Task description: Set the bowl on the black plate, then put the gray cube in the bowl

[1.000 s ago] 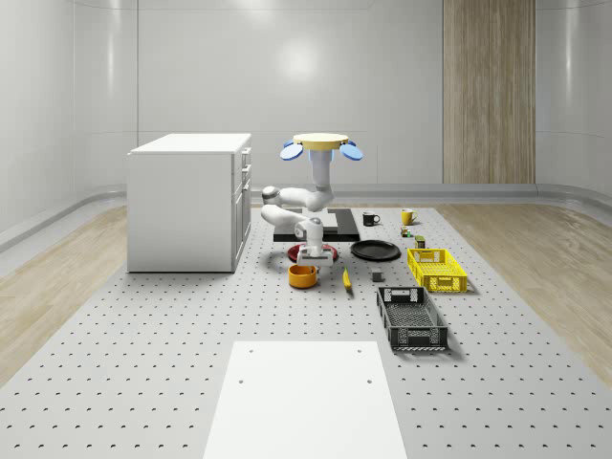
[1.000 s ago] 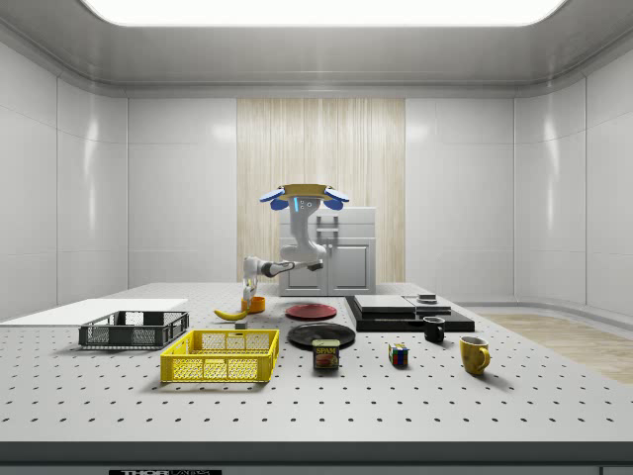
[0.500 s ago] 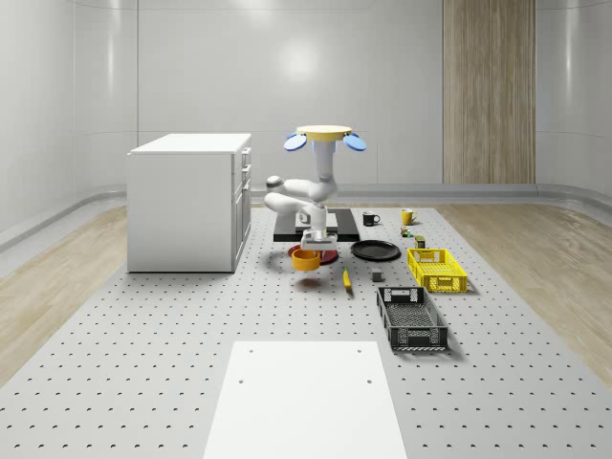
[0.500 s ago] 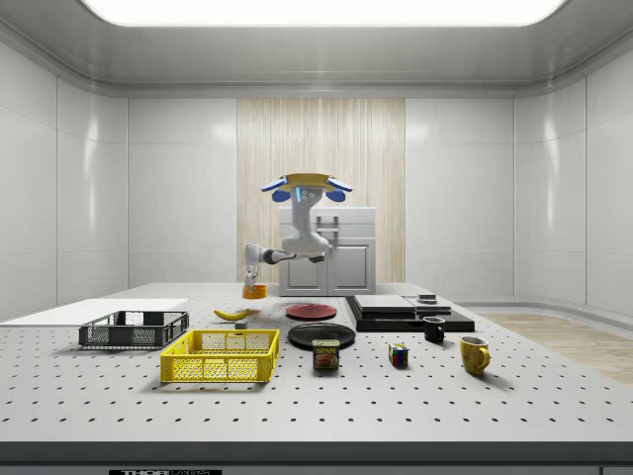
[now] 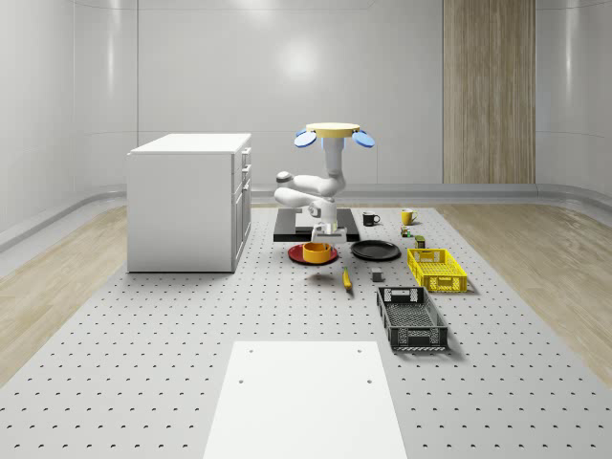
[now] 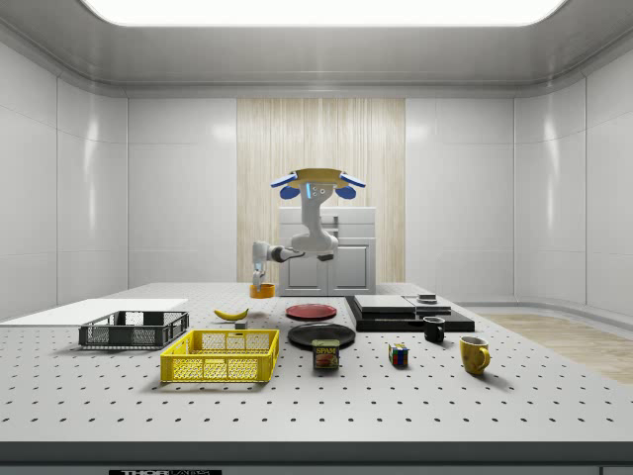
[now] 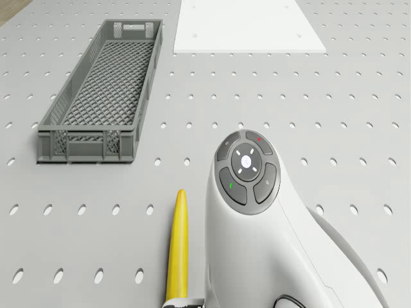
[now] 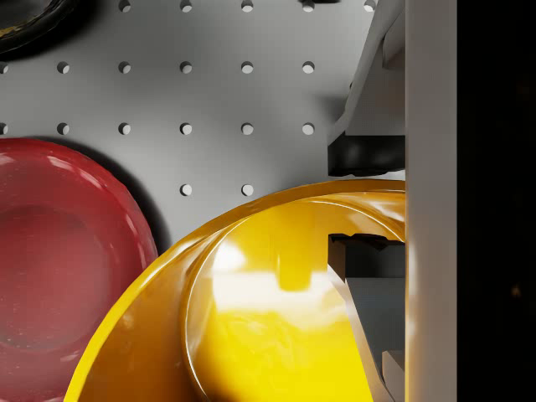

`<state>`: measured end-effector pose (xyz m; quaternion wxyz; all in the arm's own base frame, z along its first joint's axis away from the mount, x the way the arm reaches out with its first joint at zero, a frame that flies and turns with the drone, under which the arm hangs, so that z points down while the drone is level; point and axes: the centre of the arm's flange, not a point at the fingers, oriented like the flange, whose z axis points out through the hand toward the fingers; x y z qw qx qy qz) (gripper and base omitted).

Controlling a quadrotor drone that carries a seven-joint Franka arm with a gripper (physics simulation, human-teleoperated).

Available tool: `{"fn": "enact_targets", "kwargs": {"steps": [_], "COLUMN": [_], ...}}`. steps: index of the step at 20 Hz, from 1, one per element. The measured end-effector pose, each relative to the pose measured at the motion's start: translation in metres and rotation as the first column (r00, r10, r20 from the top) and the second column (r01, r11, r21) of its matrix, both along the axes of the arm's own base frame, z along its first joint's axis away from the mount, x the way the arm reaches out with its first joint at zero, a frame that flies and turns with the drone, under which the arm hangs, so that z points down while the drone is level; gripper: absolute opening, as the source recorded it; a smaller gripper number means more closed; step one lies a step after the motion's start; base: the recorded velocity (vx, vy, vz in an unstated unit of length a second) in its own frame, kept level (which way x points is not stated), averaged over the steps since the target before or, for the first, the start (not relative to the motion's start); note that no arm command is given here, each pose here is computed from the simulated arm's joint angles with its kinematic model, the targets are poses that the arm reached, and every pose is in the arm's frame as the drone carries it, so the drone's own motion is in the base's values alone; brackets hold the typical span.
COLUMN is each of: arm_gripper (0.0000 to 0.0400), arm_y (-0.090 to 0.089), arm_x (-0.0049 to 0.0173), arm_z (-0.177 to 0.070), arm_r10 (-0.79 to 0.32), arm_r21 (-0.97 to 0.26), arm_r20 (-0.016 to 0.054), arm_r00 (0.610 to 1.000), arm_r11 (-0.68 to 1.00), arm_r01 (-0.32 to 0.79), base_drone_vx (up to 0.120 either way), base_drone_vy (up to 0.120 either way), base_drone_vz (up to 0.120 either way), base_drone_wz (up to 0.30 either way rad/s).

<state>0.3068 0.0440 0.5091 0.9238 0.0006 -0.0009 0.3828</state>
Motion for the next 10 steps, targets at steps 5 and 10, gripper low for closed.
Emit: {"fn": "enact_targets", "kwargs": {"steps": [5, 10], "arm_gripper": [0.01, 0.01], "arm_y": [0.0, 0.0], "arm_x": [0.0, 0.0], "arm_z": [-0.0003, -0.0004], "arm_r10": [0.0, 0.0], "arm_r21": [0.0, 0.0], "arm_r20": [0.0, 0.0], "arm_r00": [1.0, 1.0], "arm_r11": [1.0, 1.0], "arm_r01": [0.0, 0.0], "base_drone_vx": [-0.12, -0.12], "base_drone_vy": [0.12, 0.12], "base_drone_vz": [0.0, 0.0], "base_drone_wz": [0.0, 0.0]}}
